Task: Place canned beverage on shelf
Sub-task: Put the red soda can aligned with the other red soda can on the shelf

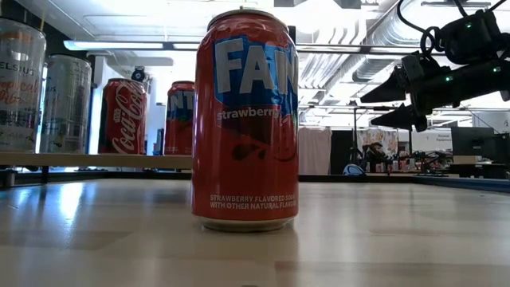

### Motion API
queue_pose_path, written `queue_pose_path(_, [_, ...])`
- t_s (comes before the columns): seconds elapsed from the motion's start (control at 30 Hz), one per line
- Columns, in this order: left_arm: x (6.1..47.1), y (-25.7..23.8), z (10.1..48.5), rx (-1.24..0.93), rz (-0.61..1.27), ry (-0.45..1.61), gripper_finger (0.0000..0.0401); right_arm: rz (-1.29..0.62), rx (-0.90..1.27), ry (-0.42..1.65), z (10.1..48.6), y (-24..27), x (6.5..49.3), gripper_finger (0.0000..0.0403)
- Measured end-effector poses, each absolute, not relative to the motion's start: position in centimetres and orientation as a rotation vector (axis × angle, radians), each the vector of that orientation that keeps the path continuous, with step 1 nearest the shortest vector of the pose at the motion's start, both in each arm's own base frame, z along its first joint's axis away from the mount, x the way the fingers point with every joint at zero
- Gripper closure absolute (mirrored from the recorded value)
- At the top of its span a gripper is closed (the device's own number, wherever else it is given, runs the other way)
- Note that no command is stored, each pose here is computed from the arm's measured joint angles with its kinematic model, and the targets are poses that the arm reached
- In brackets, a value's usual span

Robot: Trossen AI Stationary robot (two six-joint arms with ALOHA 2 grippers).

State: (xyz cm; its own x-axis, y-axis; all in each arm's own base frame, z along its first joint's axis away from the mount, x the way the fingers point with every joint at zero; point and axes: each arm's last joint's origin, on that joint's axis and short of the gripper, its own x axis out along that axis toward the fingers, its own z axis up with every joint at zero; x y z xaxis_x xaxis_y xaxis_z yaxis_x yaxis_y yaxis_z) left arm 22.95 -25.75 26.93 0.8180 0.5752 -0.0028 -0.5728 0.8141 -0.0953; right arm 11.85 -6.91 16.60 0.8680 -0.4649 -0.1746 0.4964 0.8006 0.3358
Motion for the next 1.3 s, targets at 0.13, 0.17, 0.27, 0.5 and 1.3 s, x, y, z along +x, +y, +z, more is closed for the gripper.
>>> queue_pose_path(0.13, [23.3, -26.6, 24.9, -0.117, 0.633, -0.038, 0.0055, -0.516, 0.383, 0.085, 16.6, -6.9, 11.9, 0.0004])
queue_pose_path(0.17, [23.3, -26.7, 24.7, -0.115, 0.625, -0.036, 0.0055, -0.516, 0.383, 0.085, 16.6, -6.9, 11.9, 0.0004])
queue_pose_path(0.27, [23.5, -26.6, 24.8, -0.123, 0.584, -0.028, 0.0055, -0.516, 0.383, 0.085, 16.6, -6.9, 11.9, 0.0004])
queue_pose_path(0.5, [24.3, -26.0, 25.0, -0.072, 0.56, -0.004, 0.0055, -0.516, 0.383, 0.085, 16.6, -6.9, 11.9, 0.0004])
queue_pose_path(1.3, [29.1, -22.9, 24.1, -0.276, 0.078, 0.165, 0.0055, -0.517, 0.385, 0.091, 16.5, -6.9, 11.8, 0.0004])
